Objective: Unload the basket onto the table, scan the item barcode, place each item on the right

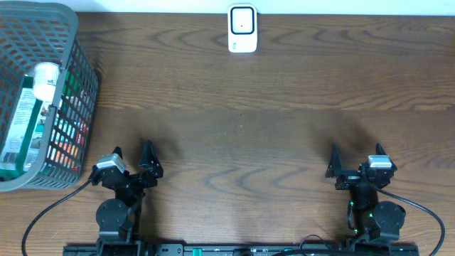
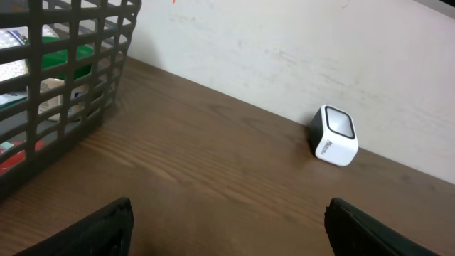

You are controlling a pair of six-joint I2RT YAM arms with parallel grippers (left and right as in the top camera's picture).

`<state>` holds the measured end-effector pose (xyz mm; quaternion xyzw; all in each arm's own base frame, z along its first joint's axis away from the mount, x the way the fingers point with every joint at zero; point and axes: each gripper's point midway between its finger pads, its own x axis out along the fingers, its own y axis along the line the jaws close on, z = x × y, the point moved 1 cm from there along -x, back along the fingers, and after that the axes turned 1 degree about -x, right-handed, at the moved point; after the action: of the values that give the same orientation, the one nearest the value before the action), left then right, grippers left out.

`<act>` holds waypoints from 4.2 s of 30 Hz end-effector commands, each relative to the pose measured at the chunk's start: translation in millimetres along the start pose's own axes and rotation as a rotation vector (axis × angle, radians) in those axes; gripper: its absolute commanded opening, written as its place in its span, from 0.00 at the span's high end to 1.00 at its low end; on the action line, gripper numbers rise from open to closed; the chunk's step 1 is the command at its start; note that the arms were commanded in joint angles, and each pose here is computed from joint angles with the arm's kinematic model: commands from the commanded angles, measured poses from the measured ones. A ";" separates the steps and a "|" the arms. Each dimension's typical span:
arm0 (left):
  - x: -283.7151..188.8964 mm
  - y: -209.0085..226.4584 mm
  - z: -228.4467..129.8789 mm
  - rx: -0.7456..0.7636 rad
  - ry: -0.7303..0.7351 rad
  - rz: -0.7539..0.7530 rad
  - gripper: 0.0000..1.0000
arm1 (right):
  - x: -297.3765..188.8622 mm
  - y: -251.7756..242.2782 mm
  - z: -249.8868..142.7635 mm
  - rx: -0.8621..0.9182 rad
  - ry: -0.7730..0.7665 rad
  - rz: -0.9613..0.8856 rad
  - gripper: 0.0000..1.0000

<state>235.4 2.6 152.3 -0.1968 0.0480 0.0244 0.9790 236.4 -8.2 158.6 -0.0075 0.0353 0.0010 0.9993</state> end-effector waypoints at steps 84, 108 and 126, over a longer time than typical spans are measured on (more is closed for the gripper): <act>0.0 9.5 -12.1 0.014 0.041 0.041 0.14 | -0.2 3.4 0.3 -0.012 -0.003 0.017 0.01; 0.2 0.3 -9.2 0.008 0.034 -0.010 0.14 | -0.4 8.1 0.8 0.019 -0.005 0.046 0.01; -13.5 -58.8 66.1 0.117 0.180 -0.129 0.14 | -21.5 18.8 85.7 0.003 -0.030 0.110 0.01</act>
<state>228.2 -24.1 209.1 -0.1583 0.1202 -0.0503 0.9788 223.9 7.2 215.8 -0.0015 0.0363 0.0443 0.9984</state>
